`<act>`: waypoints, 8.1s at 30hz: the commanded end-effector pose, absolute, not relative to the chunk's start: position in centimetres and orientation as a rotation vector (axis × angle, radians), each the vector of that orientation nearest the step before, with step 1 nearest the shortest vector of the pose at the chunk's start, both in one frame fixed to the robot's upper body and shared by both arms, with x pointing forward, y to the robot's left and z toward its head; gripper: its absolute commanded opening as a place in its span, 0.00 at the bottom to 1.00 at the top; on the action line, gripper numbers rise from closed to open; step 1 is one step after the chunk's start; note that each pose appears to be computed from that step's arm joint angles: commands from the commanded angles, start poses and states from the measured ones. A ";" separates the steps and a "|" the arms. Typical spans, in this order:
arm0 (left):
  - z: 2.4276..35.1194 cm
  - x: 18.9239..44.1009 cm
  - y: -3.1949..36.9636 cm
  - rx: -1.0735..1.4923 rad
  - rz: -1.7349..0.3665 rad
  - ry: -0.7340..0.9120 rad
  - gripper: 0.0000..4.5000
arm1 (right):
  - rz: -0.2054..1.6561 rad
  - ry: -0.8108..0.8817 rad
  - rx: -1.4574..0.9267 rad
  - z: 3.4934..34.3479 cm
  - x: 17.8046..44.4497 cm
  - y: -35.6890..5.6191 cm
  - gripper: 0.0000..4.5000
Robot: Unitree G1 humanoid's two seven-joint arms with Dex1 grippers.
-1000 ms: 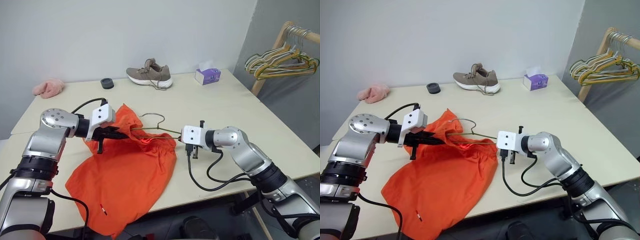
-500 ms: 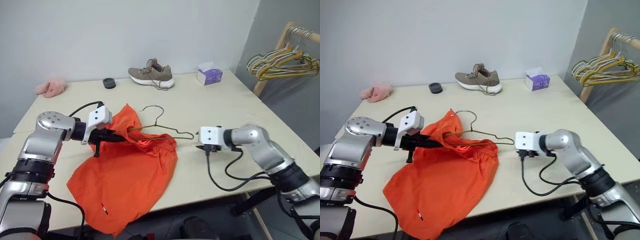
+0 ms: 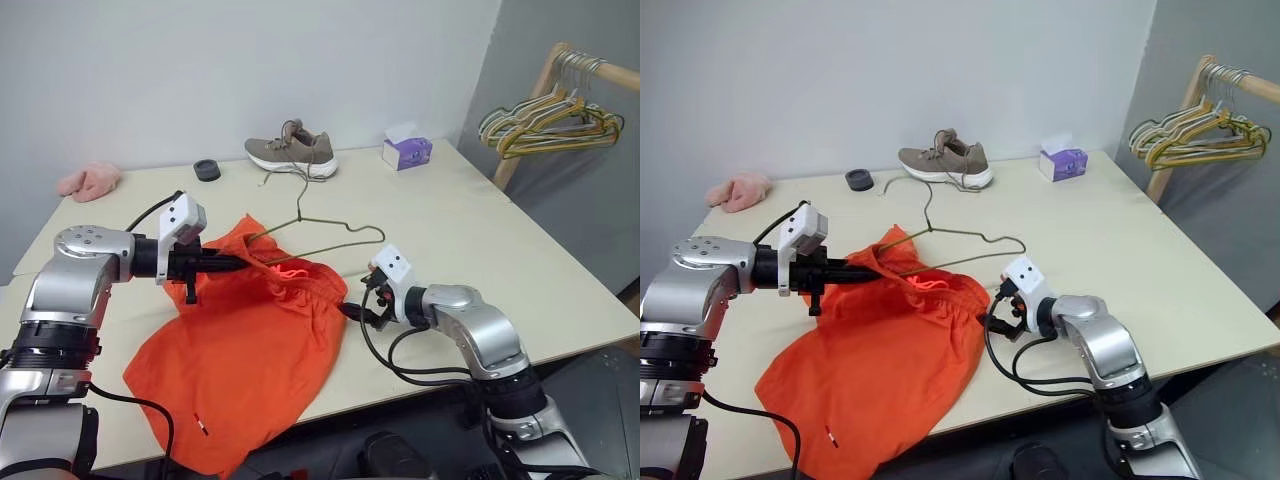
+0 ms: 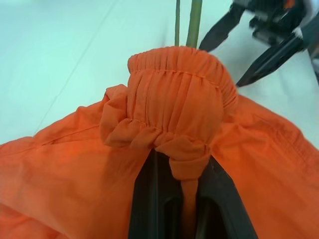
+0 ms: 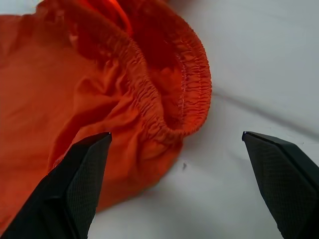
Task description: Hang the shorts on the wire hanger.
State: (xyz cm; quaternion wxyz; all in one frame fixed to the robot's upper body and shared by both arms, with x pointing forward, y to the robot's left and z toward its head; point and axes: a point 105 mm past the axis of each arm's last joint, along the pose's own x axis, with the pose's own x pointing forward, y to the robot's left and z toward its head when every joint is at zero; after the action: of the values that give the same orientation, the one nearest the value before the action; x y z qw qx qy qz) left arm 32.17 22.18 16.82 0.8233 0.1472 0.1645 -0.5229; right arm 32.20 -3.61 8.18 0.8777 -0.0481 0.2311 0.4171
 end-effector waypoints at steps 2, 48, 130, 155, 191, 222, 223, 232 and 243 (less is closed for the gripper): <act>18.8 32.2 22.4 0.337 -1.092 0.286 0.00 | 0.849 0.471 -0.075 8.4 33.1 -2.3 0.99; 18.9 26.4 24.2 0.212 -1.163 0.465 0.00 | 0.715 0.429 -0.248 9.7 35.2 -11.7 0.01; 12.3 28.8 22.0 0.712 -1.261 0.571 0.00 | 1.140 0.183 -0.943 15.5 29.4 -6.6 1.00; 12.3 28.9 21.2 0.678 -1.282 0.549 0.00 | 1.285 0.312 -0.947 9.5 32.5 -3.4 0.56; 16.2 33.7 22.9 0.367 -1.003 0.258 0.86 | 1.116 0.568 -0.704 12.3 31.3 -13.8 0.00; 23.3 29.2 1.5 0.110 -1.507 -0.275 1.00 | -0.020 0.662 -0.023 15.5 24.0 -33.2 0.00; 23.6 29.3 1.2 0.109 -1.491 -0.306 1.00 | -0.040 0.653 -0.028 15.7 24.0 -33.5 0.00; 25.0 29.6 0.0 -0.080 -1.447 -0.435 1.00 | -0.219 0.558 -0.133 18.3 24.4 -36.7 0.00; 25.5 28.5 -1.7 -0.163 -1.428 -0.482 1.00 | -0.474 0.413 -0.198 21.1 25.8 -40.9 0.00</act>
State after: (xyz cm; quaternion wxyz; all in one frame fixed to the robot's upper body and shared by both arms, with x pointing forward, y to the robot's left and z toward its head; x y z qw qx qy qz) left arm 29.22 -1.60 23.92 0.7359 -0.0752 -0.1858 -0.6468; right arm 25.55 -39.77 18.21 0.9441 -0.0691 0.2542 -0.1981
